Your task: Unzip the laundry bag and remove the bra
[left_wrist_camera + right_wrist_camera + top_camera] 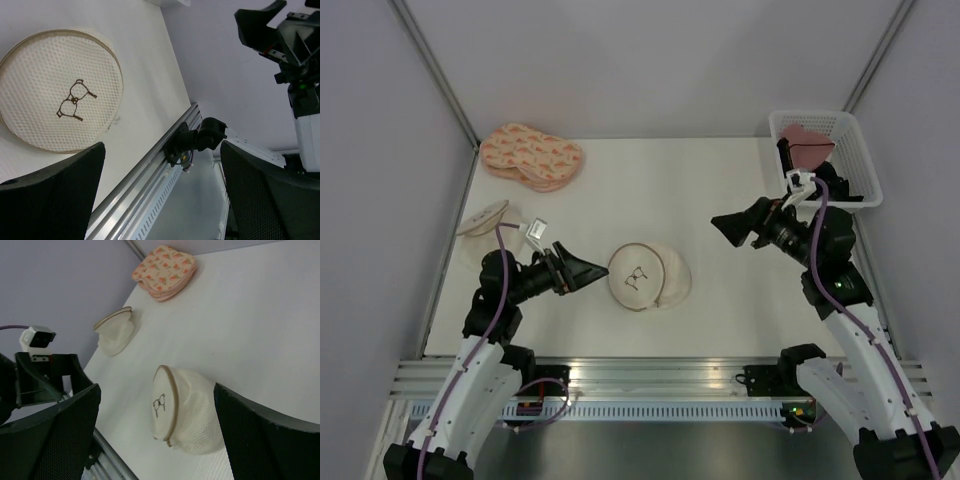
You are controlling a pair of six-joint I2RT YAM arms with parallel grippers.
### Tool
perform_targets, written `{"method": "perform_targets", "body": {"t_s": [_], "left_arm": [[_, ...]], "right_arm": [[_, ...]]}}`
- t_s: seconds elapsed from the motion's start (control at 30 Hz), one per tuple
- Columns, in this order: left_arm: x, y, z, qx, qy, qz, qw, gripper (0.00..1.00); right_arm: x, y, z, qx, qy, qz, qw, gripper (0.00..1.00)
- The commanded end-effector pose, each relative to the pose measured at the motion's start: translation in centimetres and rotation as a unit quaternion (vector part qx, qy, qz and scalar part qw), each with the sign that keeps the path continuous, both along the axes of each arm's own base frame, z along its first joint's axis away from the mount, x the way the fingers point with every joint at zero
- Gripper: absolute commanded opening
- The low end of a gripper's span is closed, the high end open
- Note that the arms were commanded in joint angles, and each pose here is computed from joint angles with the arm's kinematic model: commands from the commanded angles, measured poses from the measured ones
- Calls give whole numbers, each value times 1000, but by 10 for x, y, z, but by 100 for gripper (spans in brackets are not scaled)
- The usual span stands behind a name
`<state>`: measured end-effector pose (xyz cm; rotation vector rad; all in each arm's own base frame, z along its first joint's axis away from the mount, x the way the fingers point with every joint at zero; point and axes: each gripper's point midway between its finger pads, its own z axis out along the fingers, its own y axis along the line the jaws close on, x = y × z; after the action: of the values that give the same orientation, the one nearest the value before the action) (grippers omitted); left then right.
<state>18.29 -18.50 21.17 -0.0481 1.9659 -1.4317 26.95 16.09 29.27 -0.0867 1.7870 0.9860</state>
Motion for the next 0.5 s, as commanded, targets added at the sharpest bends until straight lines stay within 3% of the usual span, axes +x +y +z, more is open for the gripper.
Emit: {"method": "perform_targets", "body": {"t_s": [0.0,0.07,0.13,0.27,0.47], "left_arm": [[0,0,11,-2,-33,3,999,100],[-1,0,3,-1,-31,1,1000,100],[-1,-1,-2,-8,-24,0,1000,99],[5,2,-46,-37,56,50,996,99],[6,7,-86,-88,133,138,978,100]], "right_arm": [[-41,3,41,49,-32,27,998,98],[-42,-3,37,62,-13,-2,998,98],[-40,-15,10,84,48,-57,994,98],[-46,1,-5,114,49,-4,992,98],[-40,-7,-22,83,44,-28,995,98]]}}
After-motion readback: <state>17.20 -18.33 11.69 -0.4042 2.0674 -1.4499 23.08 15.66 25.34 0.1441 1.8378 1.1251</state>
